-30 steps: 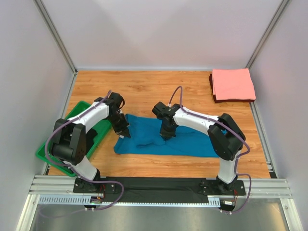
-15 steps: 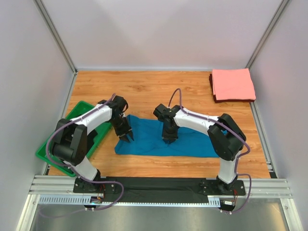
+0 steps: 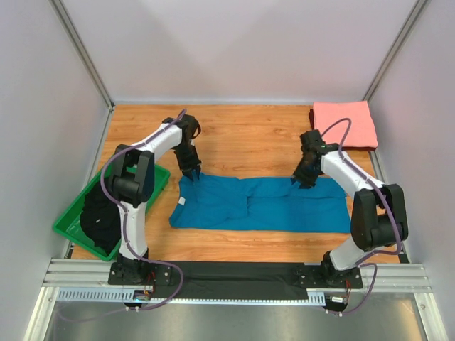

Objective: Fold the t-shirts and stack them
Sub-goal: Fold the tshirt

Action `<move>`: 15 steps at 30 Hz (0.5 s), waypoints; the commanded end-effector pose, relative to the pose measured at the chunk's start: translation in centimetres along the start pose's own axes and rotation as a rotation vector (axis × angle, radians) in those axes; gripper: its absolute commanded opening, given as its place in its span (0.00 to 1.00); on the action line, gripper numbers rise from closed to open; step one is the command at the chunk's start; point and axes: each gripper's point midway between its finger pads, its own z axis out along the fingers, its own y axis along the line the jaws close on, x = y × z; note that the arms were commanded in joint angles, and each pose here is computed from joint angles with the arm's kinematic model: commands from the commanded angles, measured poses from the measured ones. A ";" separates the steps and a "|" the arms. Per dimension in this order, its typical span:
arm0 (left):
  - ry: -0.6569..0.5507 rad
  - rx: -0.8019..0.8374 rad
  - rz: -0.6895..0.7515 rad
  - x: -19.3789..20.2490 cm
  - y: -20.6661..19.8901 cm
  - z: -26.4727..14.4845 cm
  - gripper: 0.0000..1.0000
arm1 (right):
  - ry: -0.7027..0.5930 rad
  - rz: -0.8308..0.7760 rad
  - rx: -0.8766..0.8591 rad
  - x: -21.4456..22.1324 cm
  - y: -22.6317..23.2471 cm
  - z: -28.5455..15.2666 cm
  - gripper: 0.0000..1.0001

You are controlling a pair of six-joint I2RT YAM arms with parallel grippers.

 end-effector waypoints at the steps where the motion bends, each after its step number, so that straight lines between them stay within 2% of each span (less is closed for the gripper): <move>1: 0.054 -0.126 -0.013 -0.2 2.9 1.0 0.33 | -0.082 0.029 0.027 -3.8 -2.7 0.7 0.32; 7: 0.034 -0.188 -0.046 -1.6 3.7 1.7 0.32 | -0.147 0.215 0.152 -7.9 -10.2 2.3 0.30; 13: 0.019 -0.262 -0.077 -3.2 4.3 1.8 0.31 | -0.157 0.371 0.235 -8.6 -15.2 4.4 0.29; 15: 0.017 -0.265 -0.087 -4.0 4.0 1.8 0.31 | -0.144 0.477 0.285 -8.6 -17.6 5.6 0.27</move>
